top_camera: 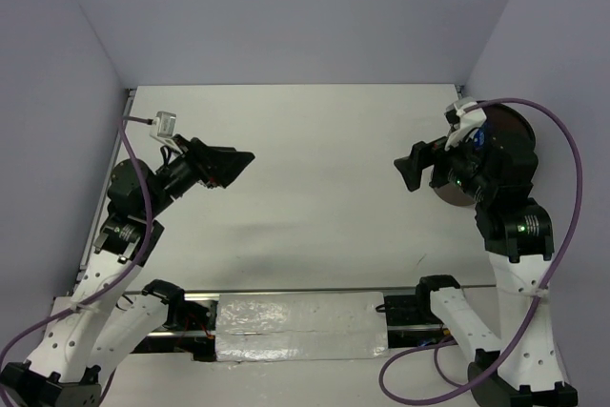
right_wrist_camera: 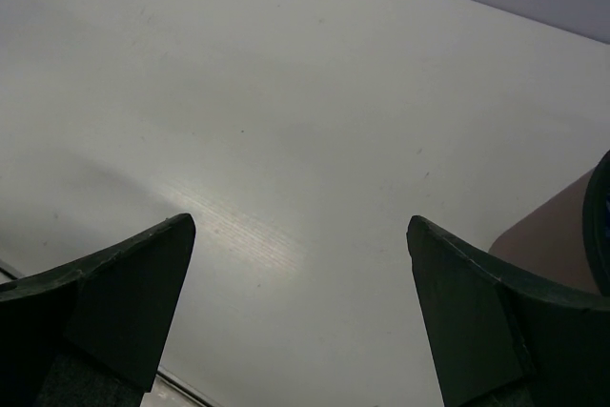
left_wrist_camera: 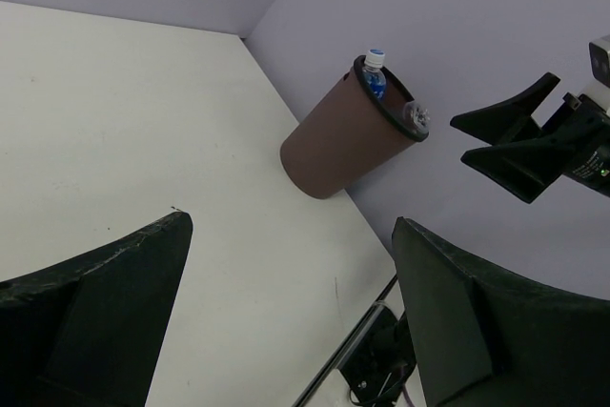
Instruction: Put the plastic bottles in the bin
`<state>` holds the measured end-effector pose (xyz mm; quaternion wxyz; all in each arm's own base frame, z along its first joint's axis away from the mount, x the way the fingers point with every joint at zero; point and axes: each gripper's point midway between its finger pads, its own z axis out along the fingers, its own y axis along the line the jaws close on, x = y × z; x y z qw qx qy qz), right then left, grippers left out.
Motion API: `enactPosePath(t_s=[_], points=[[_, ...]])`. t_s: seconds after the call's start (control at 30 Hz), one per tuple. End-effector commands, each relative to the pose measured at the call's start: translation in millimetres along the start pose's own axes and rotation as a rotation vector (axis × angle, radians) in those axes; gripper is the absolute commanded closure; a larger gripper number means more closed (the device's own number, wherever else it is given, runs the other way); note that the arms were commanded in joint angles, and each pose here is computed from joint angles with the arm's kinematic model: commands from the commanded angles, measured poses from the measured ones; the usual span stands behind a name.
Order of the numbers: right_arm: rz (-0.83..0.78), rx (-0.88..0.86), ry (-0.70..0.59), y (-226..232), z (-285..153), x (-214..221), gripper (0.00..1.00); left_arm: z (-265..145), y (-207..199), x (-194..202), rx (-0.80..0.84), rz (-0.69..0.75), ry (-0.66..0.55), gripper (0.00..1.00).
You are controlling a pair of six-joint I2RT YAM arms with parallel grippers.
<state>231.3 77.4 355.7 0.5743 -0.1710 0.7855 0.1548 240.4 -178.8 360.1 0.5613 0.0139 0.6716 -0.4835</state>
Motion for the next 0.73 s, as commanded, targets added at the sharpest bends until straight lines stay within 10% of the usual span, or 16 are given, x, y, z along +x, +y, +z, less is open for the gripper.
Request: enactPosePath(t_s=[0.0, 0.7], points=[[0.001, 0.042, -0.038, -7, 2, -3, 0.00, 0, -15, -21, 0.044, 0.071, -0.063, 0.01], [-0.004, 0.018, -0.053, 1, -1, 17, 0.00, 7, 5, -12, -0.012, 0.047, -0.049, 0.01]])
